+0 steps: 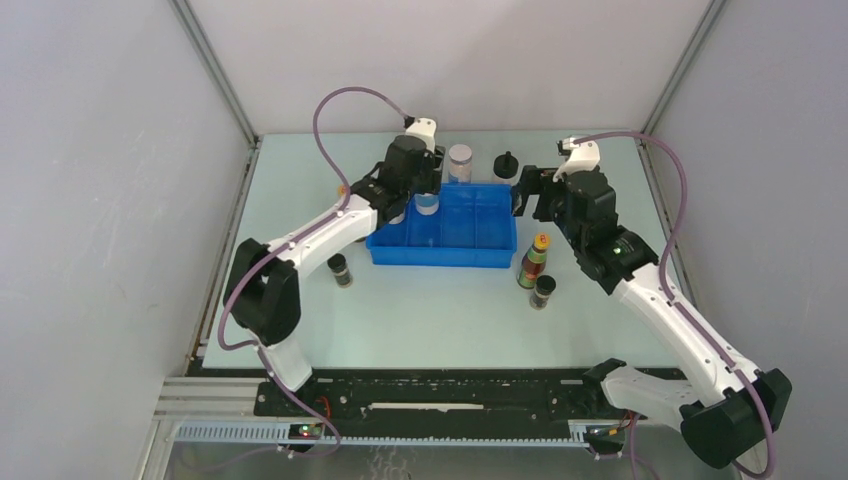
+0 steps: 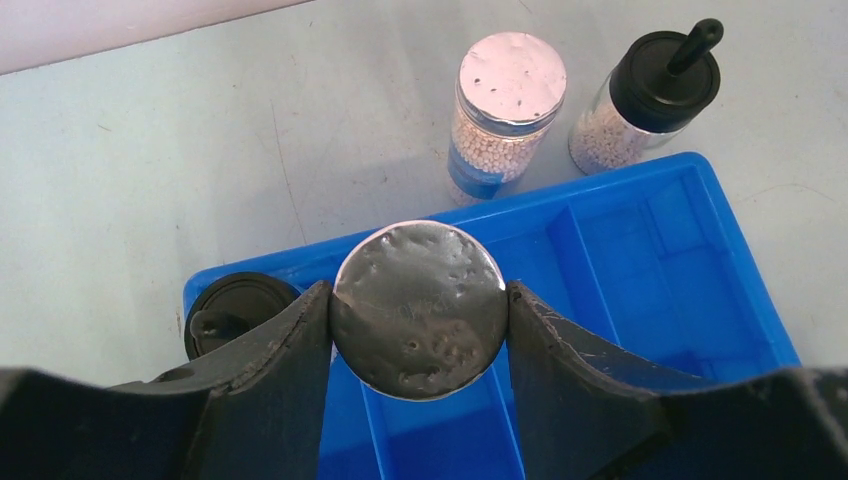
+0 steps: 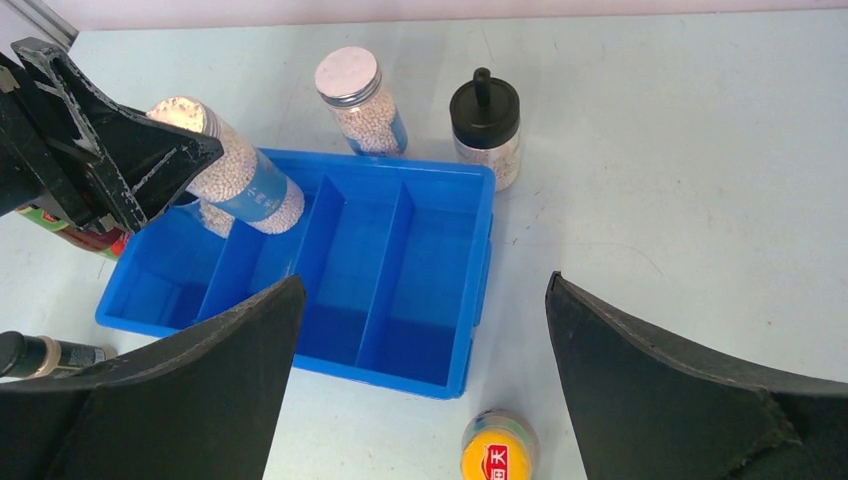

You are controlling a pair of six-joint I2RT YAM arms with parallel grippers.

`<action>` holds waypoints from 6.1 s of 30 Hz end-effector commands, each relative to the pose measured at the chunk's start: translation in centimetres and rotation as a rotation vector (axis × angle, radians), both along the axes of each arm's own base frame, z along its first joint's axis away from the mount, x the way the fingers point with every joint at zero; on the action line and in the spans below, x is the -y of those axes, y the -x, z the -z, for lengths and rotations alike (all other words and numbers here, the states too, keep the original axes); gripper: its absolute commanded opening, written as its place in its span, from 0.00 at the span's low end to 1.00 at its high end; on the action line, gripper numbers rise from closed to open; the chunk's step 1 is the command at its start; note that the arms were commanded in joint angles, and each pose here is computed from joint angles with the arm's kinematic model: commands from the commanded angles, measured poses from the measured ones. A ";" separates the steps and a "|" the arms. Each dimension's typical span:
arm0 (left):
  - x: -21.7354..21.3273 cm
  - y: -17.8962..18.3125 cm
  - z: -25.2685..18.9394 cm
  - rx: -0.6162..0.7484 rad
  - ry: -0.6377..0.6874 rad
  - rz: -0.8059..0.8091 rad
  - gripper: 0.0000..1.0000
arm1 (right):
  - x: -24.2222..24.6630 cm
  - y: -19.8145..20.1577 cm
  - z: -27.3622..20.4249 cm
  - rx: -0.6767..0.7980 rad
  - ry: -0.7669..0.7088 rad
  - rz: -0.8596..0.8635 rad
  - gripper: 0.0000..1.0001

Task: Organize the condiment bottles
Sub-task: Place the bottle in the storage box, then pick up the bottle from the center of the board.

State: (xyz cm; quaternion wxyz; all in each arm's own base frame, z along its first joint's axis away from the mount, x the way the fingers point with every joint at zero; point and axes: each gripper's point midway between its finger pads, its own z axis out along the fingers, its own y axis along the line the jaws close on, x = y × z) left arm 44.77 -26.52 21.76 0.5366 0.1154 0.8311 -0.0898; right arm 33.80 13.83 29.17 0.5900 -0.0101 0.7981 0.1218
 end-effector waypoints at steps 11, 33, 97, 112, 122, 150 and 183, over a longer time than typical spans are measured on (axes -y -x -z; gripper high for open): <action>0.5 -1.1 -3.7 0.159 0.093 -0.021 0.00 | -0.5 -1.3 0.2 0.019 0.013 0.004 1.00; 0.2 -2.4 0.5 0.092 0.055 -0.047 0.00 | -0.3 -2.9 2.0 -0.019 0.021 0.000 1.00; -4.2 -0.6 -11.2 0.172 0.044 -0.138 0.89 | -1.2 -2.9 -0.6 0.025 -0.015 -0.055 1.00; -11.4 5.7 -10.4 0.138 0.045 -0.338 0.93 | -3.6 -4.2 -1.2 0.019 -0.044 -0.142 1.00; -14.0 7.8 -8.2 0.142 0.043 -0.404 0.94 | -5.8 -5.1 -0.8 -0.012 -0.002 -0.213 1.00; -12.8 16.5 -15.1 0.435 0.298 -0.011 0.90 | -13.7 -4.2 -0.9 -0.050 0.139 -0.454 1.00; -14.7 16.2 -15.2 0.487 0.309 -0.110 0.89 | -7.3 -13.4 1.9 -0.189 0.097 -0.098 1.00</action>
